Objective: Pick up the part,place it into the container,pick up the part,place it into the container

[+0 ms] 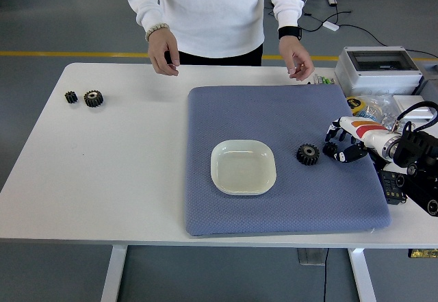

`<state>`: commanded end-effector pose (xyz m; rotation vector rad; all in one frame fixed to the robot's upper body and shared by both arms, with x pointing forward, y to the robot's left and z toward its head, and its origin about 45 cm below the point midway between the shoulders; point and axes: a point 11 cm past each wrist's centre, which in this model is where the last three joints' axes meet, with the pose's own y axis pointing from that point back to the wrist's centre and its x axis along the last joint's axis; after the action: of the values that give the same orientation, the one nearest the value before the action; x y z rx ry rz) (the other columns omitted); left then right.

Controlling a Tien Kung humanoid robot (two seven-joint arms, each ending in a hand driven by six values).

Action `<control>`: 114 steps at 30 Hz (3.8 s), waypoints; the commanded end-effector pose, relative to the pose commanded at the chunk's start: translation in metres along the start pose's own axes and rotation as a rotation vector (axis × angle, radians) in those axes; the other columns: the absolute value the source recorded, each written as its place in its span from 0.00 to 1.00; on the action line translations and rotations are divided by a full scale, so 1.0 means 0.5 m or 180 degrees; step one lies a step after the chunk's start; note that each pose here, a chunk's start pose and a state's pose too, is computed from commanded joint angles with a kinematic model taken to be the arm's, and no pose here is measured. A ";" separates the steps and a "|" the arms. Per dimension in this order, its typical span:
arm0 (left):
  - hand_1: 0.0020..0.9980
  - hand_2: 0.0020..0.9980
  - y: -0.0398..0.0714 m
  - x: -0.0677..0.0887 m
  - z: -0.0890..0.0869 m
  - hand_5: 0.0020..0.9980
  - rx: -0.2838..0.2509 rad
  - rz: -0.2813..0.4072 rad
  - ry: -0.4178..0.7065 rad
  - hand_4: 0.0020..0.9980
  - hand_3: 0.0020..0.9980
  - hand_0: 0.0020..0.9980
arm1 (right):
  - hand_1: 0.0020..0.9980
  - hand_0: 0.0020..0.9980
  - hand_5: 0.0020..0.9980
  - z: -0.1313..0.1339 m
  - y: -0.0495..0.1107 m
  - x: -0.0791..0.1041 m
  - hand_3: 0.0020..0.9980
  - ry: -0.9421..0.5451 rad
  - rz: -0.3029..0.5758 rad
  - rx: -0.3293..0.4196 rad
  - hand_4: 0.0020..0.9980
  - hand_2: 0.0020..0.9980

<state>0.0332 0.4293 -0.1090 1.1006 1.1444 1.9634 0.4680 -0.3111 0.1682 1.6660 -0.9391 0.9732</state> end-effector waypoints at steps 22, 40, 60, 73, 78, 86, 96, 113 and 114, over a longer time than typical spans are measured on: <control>0.71 0.75 0.000 0.000 0.003 0.71 -0.0005 0.0003 0.0001 0.76 0.62 0.74 | 0.55 0.40 0.13 0.001 0.000 0.000 0.54 0.0004 -0.0071 -0.0007 0.79 0.64; 0.71 0.75 0.000 0.000 0.007 0.70 -0.0012 0.0006 0.0000 0.76 0.62 0.74 | 0.46 0.31 0.12 0.003 0.003 0.008 0.47 -0.0055 0.0007 0.0036 0.74 0.51; 0.72 0.75 -0.001 0.007 0.001 0.71 0.0006 0.0030 -0.0016 0.76 0.62 0.74 | 0.43 0.24 0.09 0.013 0.011 0.042 0.48 -0.0114 0.0151 0.0047 0.75 0.48; 0.72 0.75 -0.001 0.016 -0.005 0.70 0.0019 0.0056 -0.0043 0.76 0.62 0.74 | 0.43 0.24 0.09 -0.076 0.010 0.102 0.48 -0.0130 0.0400 0.0470 0.75 0.49; 0.72 0.75 -0.001 0.014 -0.002 0.70 0.0007 0.0049 -0.0036 0.76 0.62 0.74 | 0.43 0.23 0.10 -0.152 0.014 0.104 0.49 -0.0132 0.0401 0.0808 0.75 0.49; 0.72 0.75 -0.001 0.012 -0.003 0.70 0.0015 0.0043 -0.0029 0.76 0.62 0.74 | 0.44 0.26 0.11 -0.246 0.019 0.051 0.49 -0.0008 0.0130 0.1171 0.75 0.49; 0.71 0.75 -0.001 0.012 0.005 0.71 -0.0007 0.0041 -0.0026 0.76 0.62 0.74 | 0.45 0.29 0.14 -0.300 0.020 0.005 0.50 0.0171 -0.0123 0.1339 0.74 0.50; 0.71 0.75 -0.002 0.014 0.006 0.70 -0.0010 0.0046 -0.0019 0.76 0.62 0.74 | 0.56 0.43 0.29 -0.322 0.014 -0.027 0.52 0.0299 -0.0387 0.1345 0.86 0.63; 0.71 0.75 -0.002 0.014 0.006 0.70 -0.0010 0.0045 -0.0019 0.76 0.62 0.74 | 0.56 0.43 0.29 -0.323 0.014 -0.027 0.52 0.0299 -0.0391 0.1346 0.86 0.63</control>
<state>0.0325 0.4363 -0.1065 1.1153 1.1330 1.9707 0.4281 -0.1562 0.1947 1.9803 -0.5850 1.2135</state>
